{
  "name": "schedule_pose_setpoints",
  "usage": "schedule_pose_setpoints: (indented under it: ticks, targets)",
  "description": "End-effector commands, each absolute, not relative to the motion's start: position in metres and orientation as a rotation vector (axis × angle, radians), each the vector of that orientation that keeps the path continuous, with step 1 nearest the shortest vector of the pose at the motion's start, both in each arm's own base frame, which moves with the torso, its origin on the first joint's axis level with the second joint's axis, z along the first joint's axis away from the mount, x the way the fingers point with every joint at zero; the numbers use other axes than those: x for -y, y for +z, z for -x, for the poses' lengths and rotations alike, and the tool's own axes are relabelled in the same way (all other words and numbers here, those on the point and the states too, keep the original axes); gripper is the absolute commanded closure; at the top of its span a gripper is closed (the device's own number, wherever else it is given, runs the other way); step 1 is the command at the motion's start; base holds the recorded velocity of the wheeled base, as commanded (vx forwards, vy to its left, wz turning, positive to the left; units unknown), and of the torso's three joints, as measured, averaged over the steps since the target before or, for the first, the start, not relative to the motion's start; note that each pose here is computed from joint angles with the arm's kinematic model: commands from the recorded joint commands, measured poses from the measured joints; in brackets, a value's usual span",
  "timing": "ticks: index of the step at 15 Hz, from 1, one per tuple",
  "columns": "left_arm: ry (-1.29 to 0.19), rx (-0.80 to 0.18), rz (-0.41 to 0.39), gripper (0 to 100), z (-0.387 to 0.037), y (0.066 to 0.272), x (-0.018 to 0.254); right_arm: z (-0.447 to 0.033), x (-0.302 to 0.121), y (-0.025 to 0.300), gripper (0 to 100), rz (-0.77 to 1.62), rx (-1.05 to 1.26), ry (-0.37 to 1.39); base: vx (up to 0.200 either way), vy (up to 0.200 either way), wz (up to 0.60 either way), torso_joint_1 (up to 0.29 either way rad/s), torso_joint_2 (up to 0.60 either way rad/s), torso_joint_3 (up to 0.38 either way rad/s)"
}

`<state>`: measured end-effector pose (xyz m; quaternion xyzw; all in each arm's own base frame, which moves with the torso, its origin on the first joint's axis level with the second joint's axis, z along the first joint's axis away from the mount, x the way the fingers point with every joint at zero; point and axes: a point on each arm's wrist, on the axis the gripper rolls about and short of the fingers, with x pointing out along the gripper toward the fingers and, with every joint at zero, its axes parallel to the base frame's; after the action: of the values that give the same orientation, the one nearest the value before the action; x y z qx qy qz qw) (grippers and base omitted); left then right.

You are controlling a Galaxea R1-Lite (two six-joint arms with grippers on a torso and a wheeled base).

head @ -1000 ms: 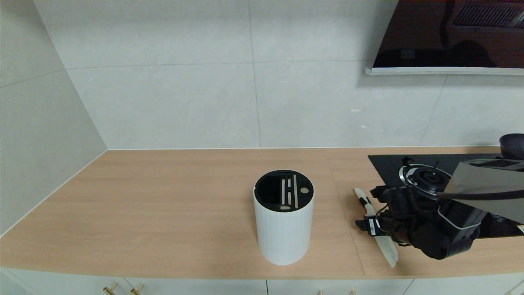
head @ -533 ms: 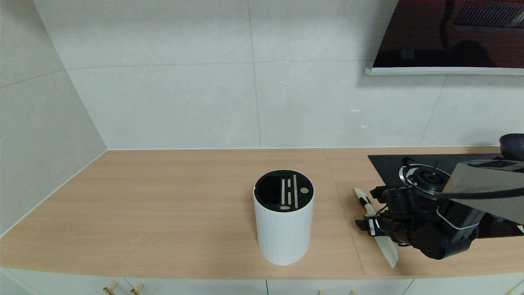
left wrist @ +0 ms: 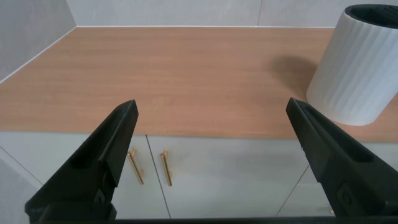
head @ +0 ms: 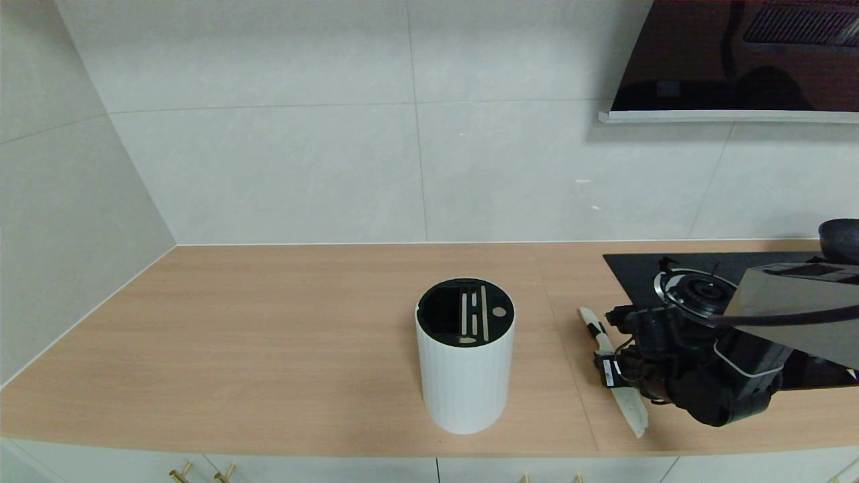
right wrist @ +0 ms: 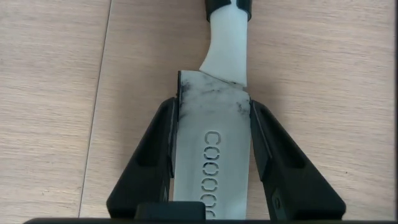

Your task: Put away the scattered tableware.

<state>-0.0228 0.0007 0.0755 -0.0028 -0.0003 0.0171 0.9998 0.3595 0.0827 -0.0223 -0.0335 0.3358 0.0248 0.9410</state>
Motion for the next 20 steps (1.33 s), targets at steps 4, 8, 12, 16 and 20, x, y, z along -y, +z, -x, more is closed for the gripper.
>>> schedule_pose_setpoints:
  ticks: [4, 8, 12, 16, 20]
  targets:
    - [0.034, 0.0, 0.005, 0, 0.023, 0.075, -0.001, -0.353, -0.082, 0.011, 100, 0.055, -0.616, 0.055, 0.0, 0.0, 0.0, 0.0, 0.0, 0.0]
    - [0.035, 0.0, 0.006, 0, 0.023, 0.075, -0.001, -0.329, -0.08, 0.072, 100, 0.03, -0.478, 0.075, 0.0, 0.0, 0.0, 0.0, 0.0, 0.0]
    - [0.034, 0.039, 0.013, 0, 0.024, 0.082, -0.001, -0.294, -0.095, 0.121, 100, 0.032, -0.343, 0.157, 0.0, 0.0, 0.0, 0.0, 0.0, 0.0]
    - [-0.245, 0.036, 0.037, 0, 0.032, 0.125, 0.005, -0.279, -0.105, 0.162, 100, 0.005, -0.212, 0.209, 0.0, 0.0, 0.0, 0.0, 0.0, 0.0]
    - [-0.514, -0.158, 0.077, 0, -0.032, 0.22, 0.011, -0.284, -0.136, 0.213, 100, 0.01, -0.026, 0.301, 0.0, 0.0, 0.0, 0.0, 0.0, 0.0]
